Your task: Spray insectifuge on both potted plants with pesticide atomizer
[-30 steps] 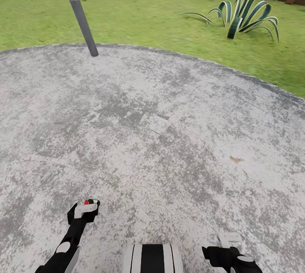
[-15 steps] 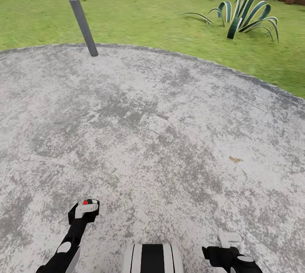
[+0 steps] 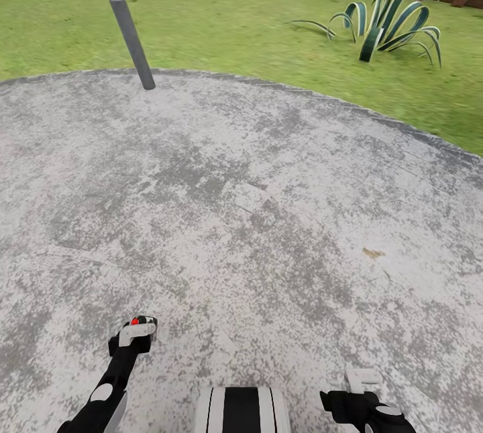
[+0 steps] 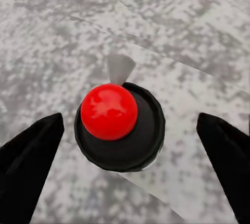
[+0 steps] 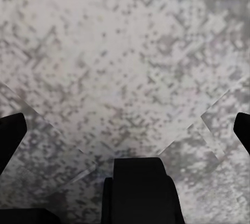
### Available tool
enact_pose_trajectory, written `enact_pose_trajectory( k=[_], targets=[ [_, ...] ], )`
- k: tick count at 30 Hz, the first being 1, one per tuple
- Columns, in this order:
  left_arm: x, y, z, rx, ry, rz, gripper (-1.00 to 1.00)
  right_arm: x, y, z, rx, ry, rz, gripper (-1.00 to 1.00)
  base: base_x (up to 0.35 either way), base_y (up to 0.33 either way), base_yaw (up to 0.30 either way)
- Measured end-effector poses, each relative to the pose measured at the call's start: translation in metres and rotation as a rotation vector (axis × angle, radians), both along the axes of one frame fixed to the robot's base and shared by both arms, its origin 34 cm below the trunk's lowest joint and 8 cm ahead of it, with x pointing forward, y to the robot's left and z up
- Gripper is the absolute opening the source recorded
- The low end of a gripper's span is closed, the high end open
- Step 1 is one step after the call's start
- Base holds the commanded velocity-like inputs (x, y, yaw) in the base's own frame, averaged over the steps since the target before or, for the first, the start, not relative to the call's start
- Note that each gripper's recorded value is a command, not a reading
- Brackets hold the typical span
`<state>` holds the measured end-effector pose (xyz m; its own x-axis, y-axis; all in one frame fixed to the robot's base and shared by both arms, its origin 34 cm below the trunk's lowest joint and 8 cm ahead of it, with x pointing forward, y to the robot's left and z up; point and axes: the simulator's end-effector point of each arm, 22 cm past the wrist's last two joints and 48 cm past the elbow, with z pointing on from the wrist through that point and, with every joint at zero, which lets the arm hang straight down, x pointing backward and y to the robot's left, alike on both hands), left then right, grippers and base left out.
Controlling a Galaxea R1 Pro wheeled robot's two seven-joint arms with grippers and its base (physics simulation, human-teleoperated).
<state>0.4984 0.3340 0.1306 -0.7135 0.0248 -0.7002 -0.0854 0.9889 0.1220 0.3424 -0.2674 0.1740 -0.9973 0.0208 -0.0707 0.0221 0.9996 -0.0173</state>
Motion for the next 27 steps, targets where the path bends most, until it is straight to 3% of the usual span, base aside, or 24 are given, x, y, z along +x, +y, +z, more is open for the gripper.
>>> enact_pose_trajectory(
  k=[27],
  targets=[
    [0.0038, 0.0001, 0.0041, 0.0, -0.01, 0.0, -1.0, 0.0026, 0.0, 0.0023, 0.0, -0.008, 0.0, 1.0, 0.0, 0.0, 0.0]
  ],
)
